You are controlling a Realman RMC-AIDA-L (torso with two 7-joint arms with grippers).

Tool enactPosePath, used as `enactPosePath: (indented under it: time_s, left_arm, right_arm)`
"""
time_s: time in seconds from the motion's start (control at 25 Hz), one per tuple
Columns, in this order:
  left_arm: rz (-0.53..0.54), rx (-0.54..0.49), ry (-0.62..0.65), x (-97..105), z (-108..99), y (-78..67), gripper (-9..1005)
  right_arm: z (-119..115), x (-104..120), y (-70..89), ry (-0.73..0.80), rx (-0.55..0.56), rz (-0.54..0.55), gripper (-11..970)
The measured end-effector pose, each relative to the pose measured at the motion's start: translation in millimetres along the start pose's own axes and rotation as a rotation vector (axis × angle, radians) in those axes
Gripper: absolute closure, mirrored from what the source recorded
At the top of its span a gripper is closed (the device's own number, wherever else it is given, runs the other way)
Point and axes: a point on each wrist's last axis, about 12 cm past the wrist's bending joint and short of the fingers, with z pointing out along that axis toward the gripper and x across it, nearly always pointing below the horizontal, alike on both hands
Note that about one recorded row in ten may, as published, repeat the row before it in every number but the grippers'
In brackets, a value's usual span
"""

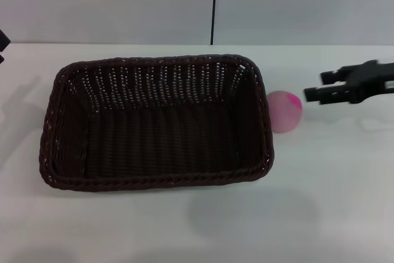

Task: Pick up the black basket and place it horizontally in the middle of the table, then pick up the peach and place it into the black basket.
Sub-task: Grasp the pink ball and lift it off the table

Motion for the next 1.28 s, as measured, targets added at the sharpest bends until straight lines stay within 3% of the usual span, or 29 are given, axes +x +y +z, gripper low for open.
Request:
enactPosePath:
  time_s: [0.08,0.28,0.68,0.88,1.16,1.28]
  left_arm:
    - [-0.002,0.000,0.000,0.5,0.1,0.0,266]
    - [-0.005,-0.003,-0.003,0.1,-0.2,0.4,266]
    - [-0.007,-0.003,-0.010,-2.0,1.3,1.6,267]
    - [-0.006,0.001,-0.010,-2.4,3.3,1.7,267]
    - [-0.010,0.002,-0.008,-1.7,3.5,1.6,268]
    - [-0.016,-0.002,-0.005,0.0,2.7,1.7,268]
  right_arm:
    - [16.6,0.3,3.1,0.040,-0.013,-0.008,258]
    - [31.5,1.6,8.6,0.119,-0.021,-0.020,284]
    - [36.3,5.6,3.0,0.107,0.049,-0.029,335]
    - [44.4,3.4,8.6,0.087,0.011,-0.050,361]
    - [48.7,-0.1,9.6,0.081,0.016,-0.060,734]
    - [48.0,0.1,9.1,0.080,0.021,-0.061,740]
